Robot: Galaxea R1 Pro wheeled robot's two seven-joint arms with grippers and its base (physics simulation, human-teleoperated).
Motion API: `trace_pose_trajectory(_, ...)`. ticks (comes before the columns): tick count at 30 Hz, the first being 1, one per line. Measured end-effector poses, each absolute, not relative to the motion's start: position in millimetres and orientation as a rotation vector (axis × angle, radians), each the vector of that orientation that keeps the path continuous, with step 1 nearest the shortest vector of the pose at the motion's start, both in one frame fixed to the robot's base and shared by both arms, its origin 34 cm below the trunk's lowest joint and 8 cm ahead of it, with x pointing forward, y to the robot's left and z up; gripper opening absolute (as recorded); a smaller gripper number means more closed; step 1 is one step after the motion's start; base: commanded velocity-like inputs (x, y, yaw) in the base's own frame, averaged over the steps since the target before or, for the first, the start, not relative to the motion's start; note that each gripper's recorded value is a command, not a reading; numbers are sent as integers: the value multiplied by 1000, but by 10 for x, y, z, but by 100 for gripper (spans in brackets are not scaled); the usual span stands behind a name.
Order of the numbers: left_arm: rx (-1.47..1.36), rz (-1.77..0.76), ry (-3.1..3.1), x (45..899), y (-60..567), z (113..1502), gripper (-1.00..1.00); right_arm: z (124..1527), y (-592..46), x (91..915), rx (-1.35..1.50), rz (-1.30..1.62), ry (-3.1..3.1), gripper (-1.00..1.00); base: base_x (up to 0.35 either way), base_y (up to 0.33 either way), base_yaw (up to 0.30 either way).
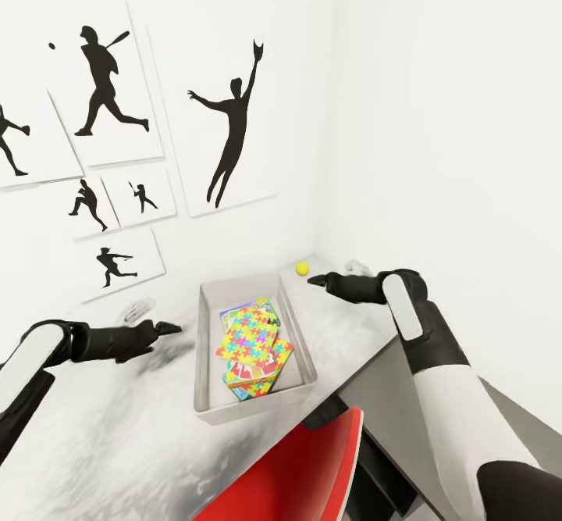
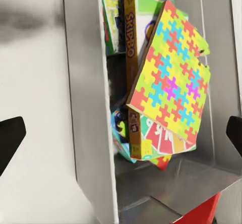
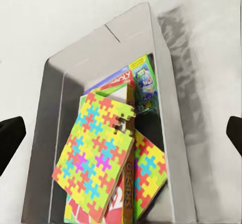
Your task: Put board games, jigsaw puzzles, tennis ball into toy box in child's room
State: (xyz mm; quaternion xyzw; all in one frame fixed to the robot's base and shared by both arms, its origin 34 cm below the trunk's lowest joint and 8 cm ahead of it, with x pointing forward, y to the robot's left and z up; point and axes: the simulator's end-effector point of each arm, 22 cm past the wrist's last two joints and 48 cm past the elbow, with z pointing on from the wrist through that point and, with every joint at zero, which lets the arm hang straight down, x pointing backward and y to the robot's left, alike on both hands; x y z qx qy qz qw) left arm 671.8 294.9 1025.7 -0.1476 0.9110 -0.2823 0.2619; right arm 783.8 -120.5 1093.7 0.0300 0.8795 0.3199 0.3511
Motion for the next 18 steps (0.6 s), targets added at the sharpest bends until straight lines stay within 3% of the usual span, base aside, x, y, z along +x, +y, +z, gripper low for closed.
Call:
trace_pose_trajectory(10,-486,-610,2567,7096,2655,10123,100,10451,-1201,7883,159,444,2501,100,0,0,0)
trace_pose_trajectory(18,-509,-511,2645,7095,2483,9951,100,10381,-1227,7844,131,347,2526,100,0,0,0)
